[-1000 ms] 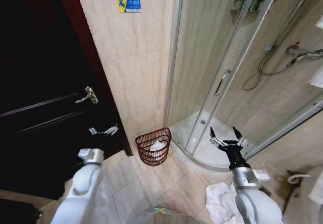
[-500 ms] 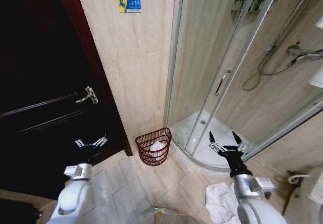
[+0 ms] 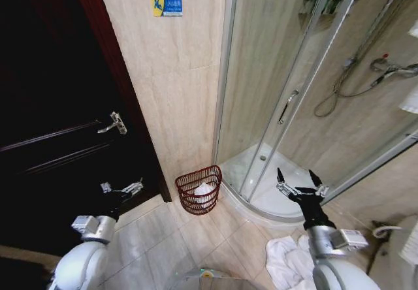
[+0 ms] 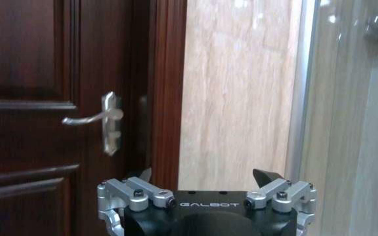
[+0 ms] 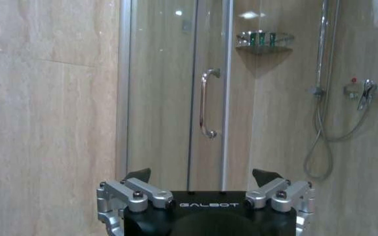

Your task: Discard the used towel into the hamper.

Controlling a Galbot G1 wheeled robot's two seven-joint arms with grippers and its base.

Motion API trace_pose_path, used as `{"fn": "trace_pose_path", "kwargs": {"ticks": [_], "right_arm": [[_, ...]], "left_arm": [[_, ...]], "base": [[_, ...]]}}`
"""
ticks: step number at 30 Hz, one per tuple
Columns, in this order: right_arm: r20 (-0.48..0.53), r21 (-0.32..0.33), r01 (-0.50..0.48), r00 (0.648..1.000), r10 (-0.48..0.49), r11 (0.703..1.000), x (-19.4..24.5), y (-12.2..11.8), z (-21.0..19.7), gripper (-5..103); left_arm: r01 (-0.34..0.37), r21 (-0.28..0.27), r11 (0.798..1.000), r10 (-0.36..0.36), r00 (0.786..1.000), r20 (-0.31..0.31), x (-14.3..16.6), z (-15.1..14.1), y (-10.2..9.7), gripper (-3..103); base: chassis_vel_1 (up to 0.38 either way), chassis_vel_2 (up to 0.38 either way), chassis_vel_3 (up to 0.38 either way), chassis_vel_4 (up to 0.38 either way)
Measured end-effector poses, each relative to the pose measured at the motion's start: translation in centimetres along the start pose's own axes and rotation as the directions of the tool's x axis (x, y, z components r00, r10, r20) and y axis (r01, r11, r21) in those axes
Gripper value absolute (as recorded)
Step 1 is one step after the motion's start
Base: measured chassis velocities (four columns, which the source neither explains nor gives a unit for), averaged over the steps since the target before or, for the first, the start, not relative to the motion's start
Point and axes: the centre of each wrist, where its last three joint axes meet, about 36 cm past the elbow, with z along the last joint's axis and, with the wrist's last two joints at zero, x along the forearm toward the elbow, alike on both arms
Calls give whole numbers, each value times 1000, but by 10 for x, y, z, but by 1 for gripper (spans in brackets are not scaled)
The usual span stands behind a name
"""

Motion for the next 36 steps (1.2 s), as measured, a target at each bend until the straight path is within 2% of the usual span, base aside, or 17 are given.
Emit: {"fn": "trace_pose_path", "kwargs": {"ticks": [7,17,36], "right_arm": [[2,1,0,1000,0,1000,4,1,-5,100],[-8,-2,3,1000,-3,1000,4,2,-5,100],[-23,-2,3,1000,-3,1000,3,4,-6,100]], "left_arm": [[0,19,1000,0,999,39,-5,-2,-6,100],[14,26,1000,-16,997,79,-2,-2,-4,100],[25,17,1000,-27,995,97,-3,0,5,100]], "base": [[0,0,0,0],[0,0,0,0],[38,-35,-37,39]]}}
